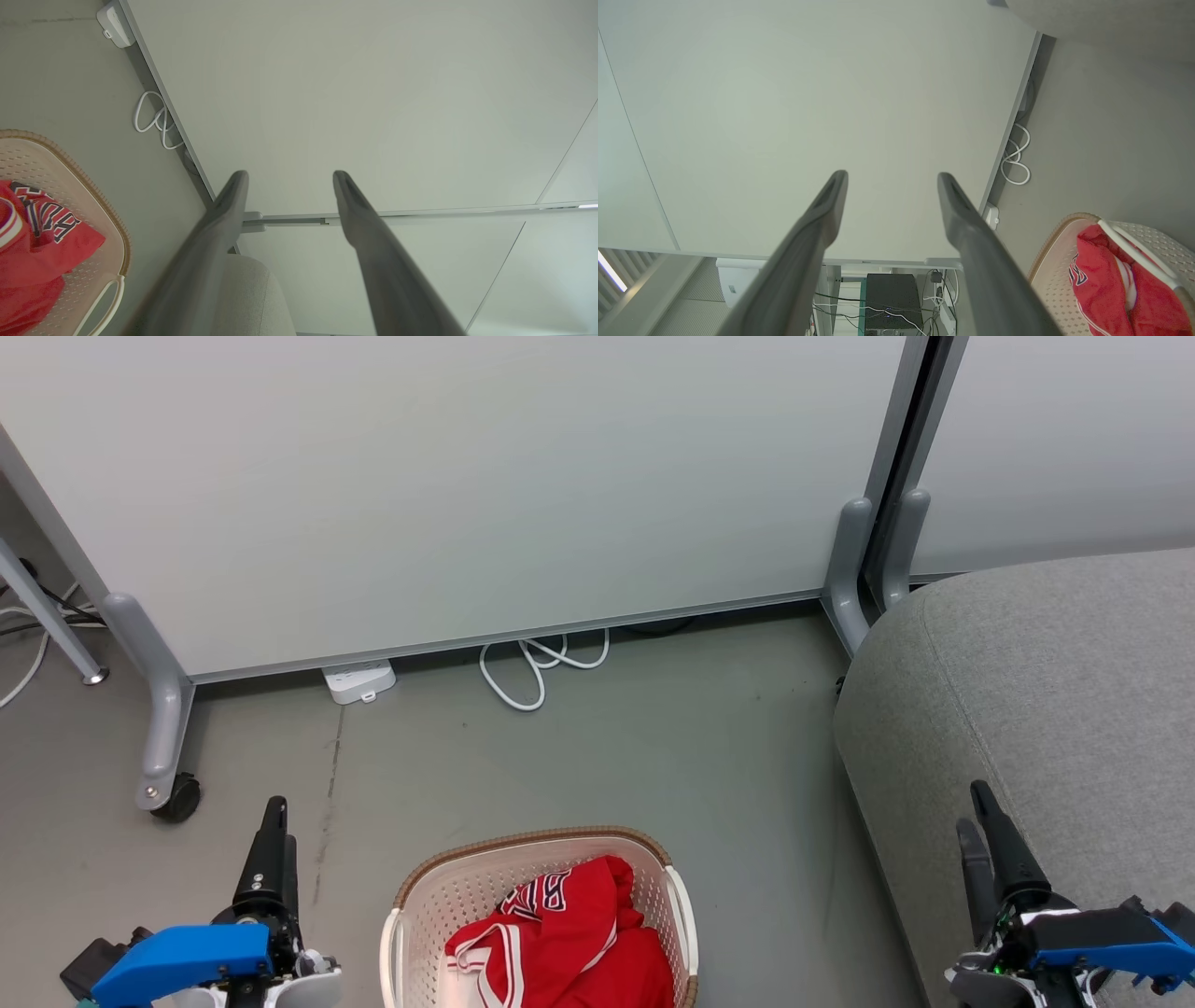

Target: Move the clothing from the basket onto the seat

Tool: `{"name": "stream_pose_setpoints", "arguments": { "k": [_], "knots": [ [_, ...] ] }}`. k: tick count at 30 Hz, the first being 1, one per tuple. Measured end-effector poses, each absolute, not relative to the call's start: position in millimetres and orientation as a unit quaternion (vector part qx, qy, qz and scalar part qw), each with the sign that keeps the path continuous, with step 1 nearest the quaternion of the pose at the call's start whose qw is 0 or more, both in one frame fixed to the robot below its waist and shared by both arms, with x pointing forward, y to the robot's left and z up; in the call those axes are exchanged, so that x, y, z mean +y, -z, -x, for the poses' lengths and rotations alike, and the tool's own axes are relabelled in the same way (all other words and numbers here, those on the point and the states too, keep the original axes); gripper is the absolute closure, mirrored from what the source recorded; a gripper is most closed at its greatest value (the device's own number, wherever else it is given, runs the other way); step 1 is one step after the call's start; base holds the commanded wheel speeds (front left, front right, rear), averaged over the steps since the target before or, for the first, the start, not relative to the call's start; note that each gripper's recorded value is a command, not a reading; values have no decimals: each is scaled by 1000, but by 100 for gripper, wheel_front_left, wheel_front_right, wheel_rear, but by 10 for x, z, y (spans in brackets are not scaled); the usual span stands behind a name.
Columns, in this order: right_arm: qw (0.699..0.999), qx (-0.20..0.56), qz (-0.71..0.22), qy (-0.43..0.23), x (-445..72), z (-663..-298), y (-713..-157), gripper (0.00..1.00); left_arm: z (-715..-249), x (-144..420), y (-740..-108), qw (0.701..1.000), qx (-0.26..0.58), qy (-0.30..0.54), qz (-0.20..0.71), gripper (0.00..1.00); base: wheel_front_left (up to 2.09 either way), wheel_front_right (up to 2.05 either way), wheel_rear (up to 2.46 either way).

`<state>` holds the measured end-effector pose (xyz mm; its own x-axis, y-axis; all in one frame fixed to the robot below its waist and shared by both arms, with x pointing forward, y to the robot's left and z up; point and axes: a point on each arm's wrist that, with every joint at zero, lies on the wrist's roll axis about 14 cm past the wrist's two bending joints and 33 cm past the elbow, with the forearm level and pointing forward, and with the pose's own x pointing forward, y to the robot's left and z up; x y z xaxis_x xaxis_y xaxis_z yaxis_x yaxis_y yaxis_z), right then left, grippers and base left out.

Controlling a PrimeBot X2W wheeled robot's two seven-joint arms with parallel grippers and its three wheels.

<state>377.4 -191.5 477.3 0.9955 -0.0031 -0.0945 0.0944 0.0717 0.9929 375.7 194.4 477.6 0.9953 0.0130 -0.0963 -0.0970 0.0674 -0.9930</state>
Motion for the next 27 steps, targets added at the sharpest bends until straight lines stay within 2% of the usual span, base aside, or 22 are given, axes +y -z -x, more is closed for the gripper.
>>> {"name": "stream_pose_setpoints", "arguments": {
  "k": [14,27],
  "knots": [
    [825,36,-562,38,-1936,-3815,-4765,0,-3779,1836,-4801,827,45,-31,560,0,0,0,0],
    [881,35,-472,28,-1900,-3841,-4795,0,-3782,1739,-4817,891,46,-16,452,0,0,0,0]
  ]
}}
